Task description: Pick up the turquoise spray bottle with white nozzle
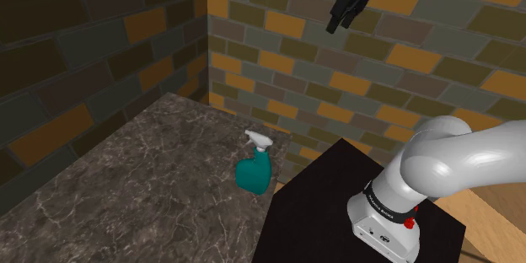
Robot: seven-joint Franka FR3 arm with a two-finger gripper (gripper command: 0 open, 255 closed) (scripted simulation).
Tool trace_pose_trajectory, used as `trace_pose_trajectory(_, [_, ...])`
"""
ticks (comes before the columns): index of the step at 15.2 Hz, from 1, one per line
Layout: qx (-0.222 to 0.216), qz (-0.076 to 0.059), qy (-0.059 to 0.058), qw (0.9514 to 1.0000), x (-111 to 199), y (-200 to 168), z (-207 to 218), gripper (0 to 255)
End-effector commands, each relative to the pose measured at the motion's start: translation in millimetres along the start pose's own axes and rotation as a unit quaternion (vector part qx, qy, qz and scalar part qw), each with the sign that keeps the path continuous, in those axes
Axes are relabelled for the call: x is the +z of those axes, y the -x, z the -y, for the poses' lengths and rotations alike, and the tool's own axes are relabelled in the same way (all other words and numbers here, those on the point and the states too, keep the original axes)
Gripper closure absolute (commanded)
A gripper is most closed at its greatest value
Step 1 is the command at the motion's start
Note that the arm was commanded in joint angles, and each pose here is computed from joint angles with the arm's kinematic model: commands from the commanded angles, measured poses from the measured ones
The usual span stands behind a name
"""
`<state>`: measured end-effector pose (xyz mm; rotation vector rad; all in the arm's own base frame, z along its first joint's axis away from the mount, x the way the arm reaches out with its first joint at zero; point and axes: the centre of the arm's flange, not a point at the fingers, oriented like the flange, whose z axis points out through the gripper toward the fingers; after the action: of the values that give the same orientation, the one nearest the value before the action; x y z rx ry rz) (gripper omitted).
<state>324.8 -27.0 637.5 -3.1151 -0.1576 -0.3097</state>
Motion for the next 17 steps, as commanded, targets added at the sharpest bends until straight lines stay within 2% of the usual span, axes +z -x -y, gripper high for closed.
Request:
trace_pose_trajectory(1, [0.0,0.0,0.0,1.0,0.0,0.0,0.0,0])
trace_pose_trajectory(17, [-0.077,0.042,-0.001,0.9961,114.6,7.9,176.8,0])
